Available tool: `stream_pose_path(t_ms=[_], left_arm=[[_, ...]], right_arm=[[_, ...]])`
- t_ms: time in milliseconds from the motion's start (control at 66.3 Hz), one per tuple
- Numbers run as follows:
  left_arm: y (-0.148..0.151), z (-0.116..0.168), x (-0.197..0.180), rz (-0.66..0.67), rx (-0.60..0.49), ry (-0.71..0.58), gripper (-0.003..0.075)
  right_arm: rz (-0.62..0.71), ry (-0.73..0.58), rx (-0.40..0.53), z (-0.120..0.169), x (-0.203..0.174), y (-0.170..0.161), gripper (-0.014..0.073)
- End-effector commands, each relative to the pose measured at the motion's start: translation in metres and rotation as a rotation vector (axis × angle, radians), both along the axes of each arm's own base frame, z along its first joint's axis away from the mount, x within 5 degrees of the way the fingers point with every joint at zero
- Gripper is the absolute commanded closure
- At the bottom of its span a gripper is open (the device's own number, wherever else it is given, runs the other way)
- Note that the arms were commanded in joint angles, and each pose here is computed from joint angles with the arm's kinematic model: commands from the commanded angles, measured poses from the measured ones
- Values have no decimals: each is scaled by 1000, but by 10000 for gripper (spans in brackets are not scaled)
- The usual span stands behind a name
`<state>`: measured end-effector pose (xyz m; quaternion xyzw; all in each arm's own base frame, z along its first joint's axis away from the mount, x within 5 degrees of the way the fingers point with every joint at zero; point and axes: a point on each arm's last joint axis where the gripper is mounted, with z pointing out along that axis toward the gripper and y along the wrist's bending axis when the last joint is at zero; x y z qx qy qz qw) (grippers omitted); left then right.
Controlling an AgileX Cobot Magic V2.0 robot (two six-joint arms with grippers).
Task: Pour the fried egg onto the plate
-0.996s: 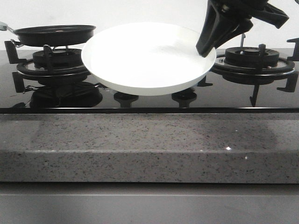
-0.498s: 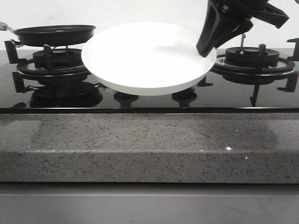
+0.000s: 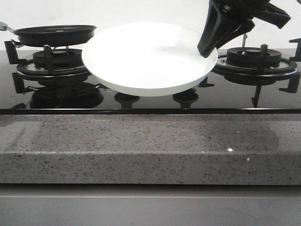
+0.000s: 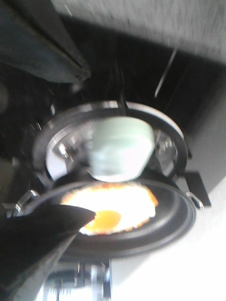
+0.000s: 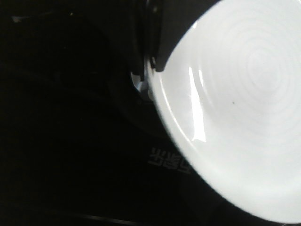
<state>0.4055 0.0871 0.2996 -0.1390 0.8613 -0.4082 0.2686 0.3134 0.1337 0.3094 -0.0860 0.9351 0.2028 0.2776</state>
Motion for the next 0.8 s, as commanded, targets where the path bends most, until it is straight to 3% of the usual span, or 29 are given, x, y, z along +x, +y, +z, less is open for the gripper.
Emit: stream_pose_path(t_ms=[0, 211, 392, 619, 785], left_arm=[[-5, 31, 3, -15, -116, -128, 184], [-5, 24, 14, -37, -231, -132, 184], [-5, 23, 16, -62, -255, -129, 193], [-5, 23, 16, -58, -269, -119, 302], [-8, 23, 16, -64, -275, -112, 322]], right_arm=[[-16, -106, 42, 25, -3, -2, 663], [-16, -106, 42, 25, -3, -2, 663], [-16, -106, 42, 25, -3, -2, 663], [-16, -106, 42, 25, -3, -2, 663], [-16, -106, 42, 25, -3, -2, 663]])
